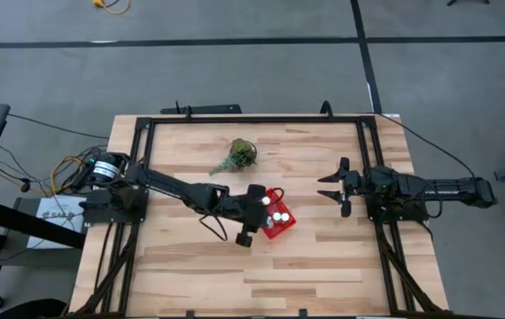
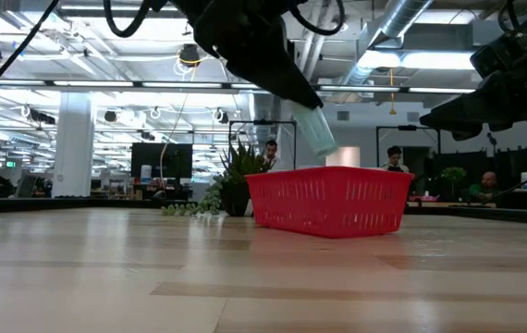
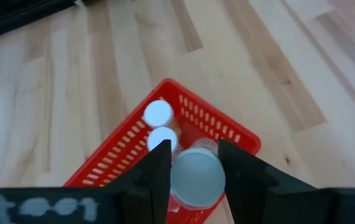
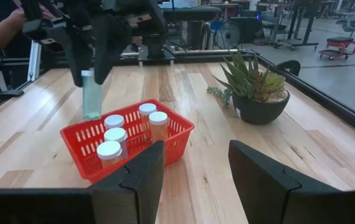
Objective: Pick and place pill bottles into a basket
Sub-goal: Put the blue pill bottle into the red bin, then return to Home Position
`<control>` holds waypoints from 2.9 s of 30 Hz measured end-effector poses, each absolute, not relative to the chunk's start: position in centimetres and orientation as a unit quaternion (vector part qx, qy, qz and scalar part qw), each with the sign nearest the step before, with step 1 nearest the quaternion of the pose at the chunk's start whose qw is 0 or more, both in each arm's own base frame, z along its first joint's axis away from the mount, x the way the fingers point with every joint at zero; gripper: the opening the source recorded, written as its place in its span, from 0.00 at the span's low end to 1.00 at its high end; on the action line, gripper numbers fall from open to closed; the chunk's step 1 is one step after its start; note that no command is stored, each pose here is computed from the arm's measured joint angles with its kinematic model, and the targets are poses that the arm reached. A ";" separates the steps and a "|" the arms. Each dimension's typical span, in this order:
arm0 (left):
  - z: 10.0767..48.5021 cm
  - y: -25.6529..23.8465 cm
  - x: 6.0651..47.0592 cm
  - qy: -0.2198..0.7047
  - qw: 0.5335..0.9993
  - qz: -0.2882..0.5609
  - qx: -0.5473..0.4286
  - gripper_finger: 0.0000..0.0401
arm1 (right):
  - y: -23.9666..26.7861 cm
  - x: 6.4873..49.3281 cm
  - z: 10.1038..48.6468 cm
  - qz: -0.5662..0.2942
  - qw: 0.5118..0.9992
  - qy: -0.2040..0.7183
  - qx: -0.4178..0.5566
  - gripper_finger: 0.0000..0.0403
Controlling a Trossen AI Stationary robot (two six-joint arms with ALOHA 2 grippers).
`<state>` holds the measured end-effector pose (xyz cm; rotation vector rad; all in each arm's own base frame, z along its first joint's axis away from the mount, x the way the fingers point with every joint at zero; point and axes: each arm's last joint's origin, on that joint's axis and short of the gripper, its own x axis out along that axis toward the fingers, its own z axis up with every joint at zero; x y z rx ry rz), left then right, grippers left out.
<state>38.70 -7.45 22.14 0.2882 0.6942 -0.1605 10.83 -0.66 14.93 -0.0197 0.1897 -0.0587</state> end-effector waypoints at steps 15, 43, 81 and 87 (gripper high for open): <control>19.5 -8.3 42.2 0.415 0.885 -0.113 0.180 0.27 | -0.7 10.8 15.0 -0.029 0.995 0.094 -0.010 0.43; 23.1 -8.3 42.2 0.376 0.899 -0.131 0.179 0.51 | -0.7 10.8 15.0 -0.029 0.995 0.094 -0.010 0.43; 25.8 -5.3 16.1 -0.006 0.974 -0.217 0.071 0.48 | -0.7 10.8 14.9 -0.029 0.995 0.095 -0.010 0.43; 24.0 -6.0 14.1 -0.045 0.961 -0.261 0.079 0.48 | -0.7 10.8 14.9 -0.029 0.995 0.095 -0.010 0.43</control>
